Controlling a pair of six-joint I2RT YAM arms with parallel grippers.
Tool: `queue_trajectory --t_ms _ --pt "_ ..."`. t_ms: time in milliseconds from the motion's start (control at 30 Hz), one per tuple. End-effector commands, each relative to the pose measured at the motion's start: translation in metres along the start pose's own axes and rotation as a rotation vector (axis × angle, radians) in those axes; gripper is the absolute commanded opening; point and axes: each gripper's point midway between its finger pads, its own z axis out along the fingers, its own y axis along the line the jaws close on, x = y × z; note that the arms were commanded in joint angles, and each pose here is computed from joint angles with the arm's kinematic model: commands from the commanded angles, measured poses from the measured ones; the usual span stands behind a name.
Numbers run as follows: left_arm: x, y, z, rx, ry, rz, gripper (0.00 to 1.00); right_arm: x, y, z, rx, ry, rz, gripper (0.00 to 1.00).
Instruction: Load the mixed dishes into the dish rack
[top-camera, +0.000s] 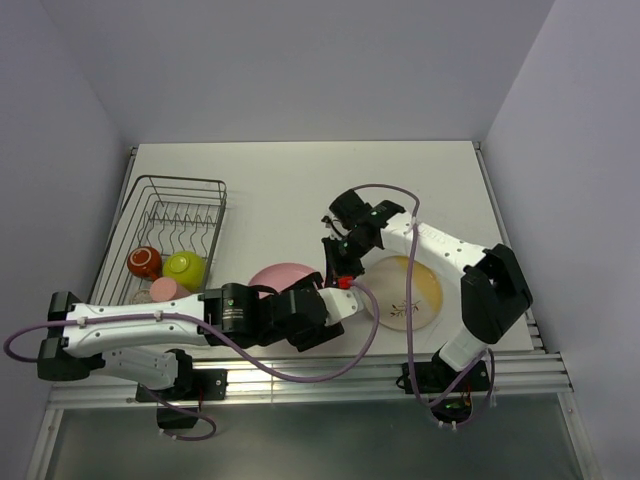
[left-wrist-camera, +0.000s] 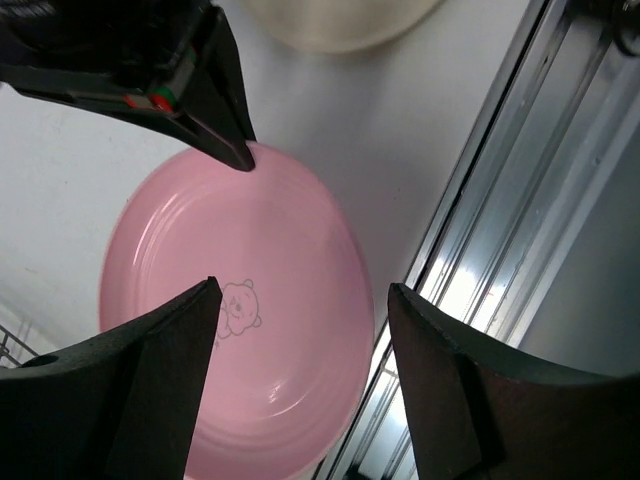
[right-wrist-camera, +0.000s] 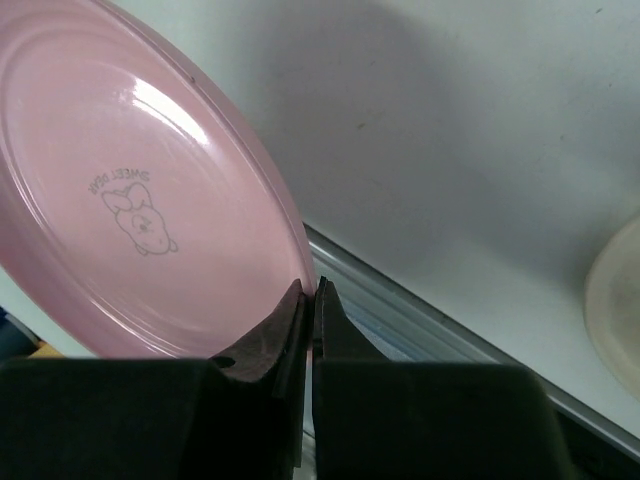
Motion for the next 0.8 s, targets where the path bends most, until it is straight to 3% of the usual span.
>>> queue_trajectory --t_ms 0,133,767 --pt "0.000 -0.002 -0.005 -0.001 0.010 0.006 0.74 0.008 0.016 -0.026 -0.077 -0.010 -0.040 0.00" --pt "0.002 -0.004 -0.004 0.004 0.022 0.005 0.82 0.010 0.019 -0.032 -0.096 -0.005 -0.033 0.00" --pt "0.043 -0.011 0.016 -0.039 0.210 0.093 0.82 0.046 0.032 -0.054 -0.224 0.112 -0.017 0.00"
